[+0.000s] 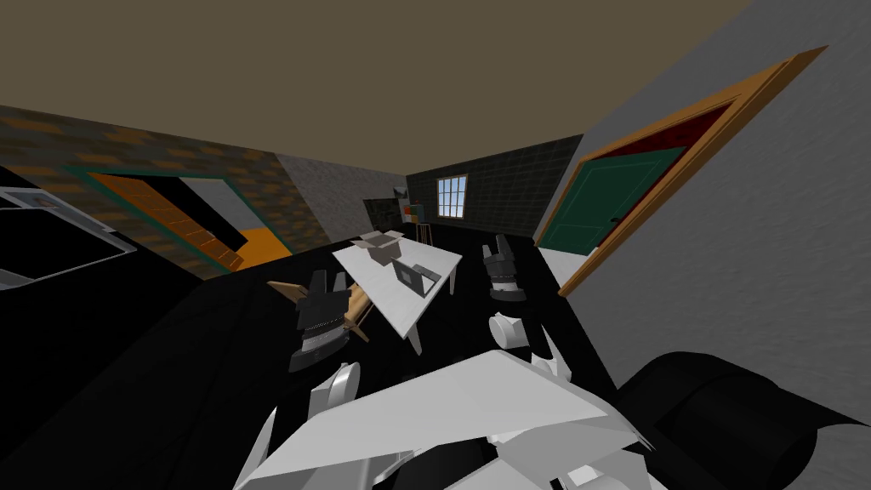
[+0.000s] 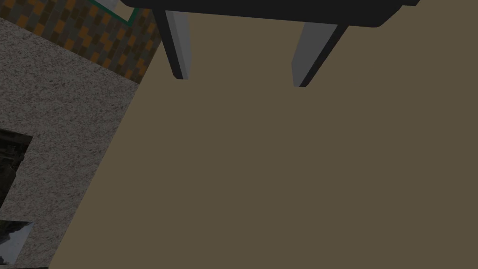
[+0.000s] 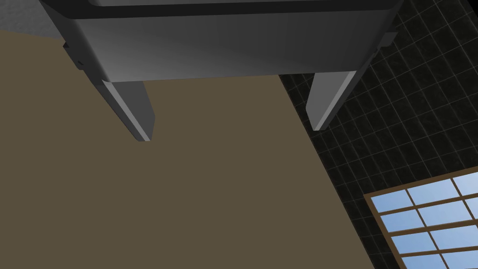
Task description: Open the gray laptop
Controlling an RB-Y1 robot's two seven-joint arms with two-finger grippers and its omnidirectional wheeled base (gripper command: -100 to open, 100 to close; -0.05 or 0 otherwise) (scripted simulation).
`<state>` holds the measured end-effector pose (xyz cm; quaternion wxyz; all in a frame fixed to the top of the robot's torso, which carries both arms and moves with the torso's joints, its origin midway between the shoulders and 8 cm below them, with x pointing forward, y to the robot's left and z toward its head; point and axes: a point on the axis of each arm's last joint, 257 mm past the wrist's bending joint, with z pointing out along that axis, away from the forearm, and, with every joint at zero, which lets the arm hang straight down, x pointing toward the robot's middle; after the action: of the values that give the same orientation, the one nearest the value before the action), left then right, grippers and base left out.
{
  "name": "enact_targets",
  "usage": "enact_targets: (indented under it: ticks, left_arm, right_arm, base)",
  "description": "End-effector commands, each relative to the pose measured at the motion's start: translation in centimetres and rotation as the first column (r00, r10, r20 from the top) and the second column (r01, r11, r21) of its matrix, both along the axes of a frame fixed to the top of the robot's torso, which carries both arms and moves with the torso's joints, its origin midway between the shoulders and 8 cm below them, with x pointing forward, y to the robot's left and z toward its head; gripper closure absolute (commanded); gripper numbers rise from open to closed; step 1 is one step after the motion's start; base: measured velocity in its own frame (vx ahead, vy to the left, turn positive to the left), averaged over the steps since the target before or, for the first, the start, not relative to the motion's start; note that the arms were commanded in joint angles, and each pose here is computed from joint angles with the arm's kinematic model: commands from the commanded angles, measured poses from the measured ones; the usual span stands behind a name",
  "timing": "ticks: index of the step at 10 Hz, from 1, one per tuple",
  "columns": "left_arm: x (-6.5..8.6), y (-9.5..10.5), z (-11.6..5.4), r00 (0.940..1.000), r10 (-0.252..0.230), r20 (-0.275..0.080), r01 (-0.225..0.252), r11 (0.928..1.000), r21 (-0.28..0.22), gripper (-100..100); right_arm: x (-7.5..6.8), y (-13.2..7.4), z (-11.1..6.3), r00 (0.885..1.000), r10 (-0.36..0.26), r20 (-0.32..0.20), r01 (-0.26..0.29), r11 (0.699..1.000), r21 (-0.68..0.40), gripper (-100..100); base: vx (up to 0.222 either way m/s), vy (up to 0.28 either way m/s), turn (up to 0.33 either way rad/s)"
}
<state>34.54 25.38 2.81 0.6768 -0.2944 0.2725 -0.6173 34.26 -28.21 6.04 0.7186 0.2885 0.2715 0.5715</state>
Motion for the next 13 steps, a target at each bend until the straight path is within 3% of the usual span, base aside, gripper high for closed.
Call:
enact_targets:
  ticks: [1,4,5,10,13]
  left_arm:
    - [0.0,0.0,0.0,1.0,0.0,0.0,0.0,1.0,0.0,0]
    - [0.0,0.0,0.0,1.0,0.0,0.0,0.0,1.0,0.0,0]
    - [0.1,-0.4,-0.2,0.9998,-0.018,-0.011,0.018,0.9994,0.03,-100]
    - [0.3,-1.2,-0.8,0.9955,-0.069,-0.065,0.075,0.9925,0.097,-100]
    - [0.7,-1.3,-1.4,0.9876,-0.097,-0.123,0.109,0.9891,0.098,-100]
  right_arm:
    - [0.0,0.0,0.0,1.0,0.0,0.0,0.0,1.0,0.0,0]
    - [0.0,0.0,0.0,1.0,0.0,0.0,0.0,1.0,0.0,0]
    - [0.0,0.0,0.0,1.0,0.0,0.0,0.0,1.0,0.0,0]
    - [0.0,0.0,0.0,1.0,0.0,-0.001,0.0,1.0,0.0,0]
    - [0.0,0.0,0.0,1.0,0.0,0.0,0.0,1.0,0.001,0]
  base:
    - [0.0,0.0,0.0]
    - [0.0,0.0,0.0]
    - [0.005,-0.015,0.021]
    - [-0.011,-0.075,0.053]
    - [-0.023,-0.229,0.154]
